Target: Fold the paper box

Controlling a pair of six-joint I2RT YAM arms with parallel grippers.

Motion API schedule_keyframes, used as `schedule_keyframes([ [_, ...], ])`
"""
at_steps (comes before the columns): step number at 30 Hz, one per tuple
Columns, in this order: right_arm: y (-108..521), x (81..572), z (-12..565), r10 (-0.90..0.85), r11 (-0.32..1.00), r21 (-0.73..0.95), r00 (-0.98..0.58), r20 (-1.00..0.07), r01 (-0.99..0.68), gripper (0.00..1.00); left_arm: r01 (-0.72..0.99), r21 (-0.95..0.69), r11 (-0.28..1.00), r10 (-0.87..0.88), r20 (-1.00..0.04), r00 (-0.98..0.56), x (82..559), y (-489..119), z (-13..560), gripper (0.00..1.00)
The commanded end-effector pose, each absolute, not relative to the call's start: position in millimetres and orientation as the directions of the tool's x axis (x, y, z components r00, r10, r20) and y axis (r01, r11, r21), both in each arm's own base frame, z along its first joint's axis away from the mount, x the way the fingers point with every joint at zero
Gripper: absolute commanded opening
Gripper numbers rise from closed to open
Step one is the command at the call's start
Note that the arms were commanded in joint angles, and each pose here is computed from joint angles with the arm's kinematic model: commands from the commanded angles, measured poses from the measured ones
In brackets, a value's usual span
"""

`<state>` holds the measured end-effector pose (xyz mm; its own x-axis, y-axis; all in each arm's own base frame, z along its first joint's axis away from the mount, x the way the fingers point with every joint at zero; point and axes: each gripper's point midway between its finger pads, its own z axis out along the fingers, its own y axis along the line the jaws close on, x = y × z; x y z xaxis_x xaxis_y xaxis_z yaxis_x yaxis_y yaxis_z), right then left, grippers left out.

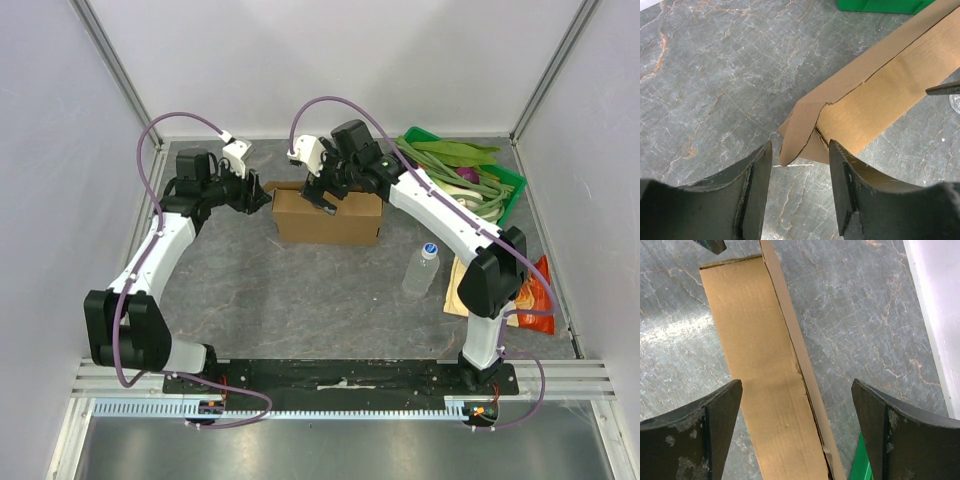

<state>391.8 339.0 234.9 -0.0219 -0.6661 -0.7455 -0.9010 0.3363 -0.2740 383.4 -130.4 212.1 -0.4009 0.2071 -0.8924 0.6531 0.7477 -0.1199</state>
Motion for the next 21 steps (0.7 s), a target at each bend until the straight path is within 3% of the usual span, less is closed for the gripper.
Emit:
schedule_keyframes([
  [1, 330.0, 391.2, 247.8, -0.661, 0.362, -0.307, -0.01, -0.75, -0.88, 0.98, 0.675, -0.083, 0.733, 0.199, -0.923, -0.329, 397.4, -136.4, 237.3, 0.54],
  [3, 325.8, 391.0, 242.9, -0.673, 0.365, -0.31, -0.018, -0.739, -0.878, 0.98, 0.681, -0.092, 0.727, 0.2, -0.92, -0.338, 398.4, -137.8, 236.4, 0.51],
  [7, 314.4, 393.7, 236.1, -0.706, 0.384, -0.344, -0.033, -0.707, -0.857, 0.98, 0.679, -0.106, 0.727, 0.2, -0.913, -0.357, 400.7, -138.8, 233.9, 0.36],
  [10, 309.2, 395.7, 233.6, -0.716, 0.395, -0.358, -0.039, -0.697, -0.846, 0.98, 0.679, -0.114, 0.725, 0.202, -0.908, -0.368, 400.7, -141.8, 234.0, 0.32],
  [17, 314.4, 394.7, 237.5, -0.695, 0.397, -0.348, -0.031, -0.718, -0.849, 0.98, 0.676, -0.118, 0.727, 0.233, -0.884, -0.405, 400.3, -146.0, 224.6, 0.41],
  [21, 315.3, 394.8, 237.6, -0.692, 0.398, -0.345, -0.032, -0.721, -0.85, 0.98, 0.685, -0.127, 0.717, 0.235, -0.881, -0.41, 398.1, -151.7, 224.3, 0.3],
])
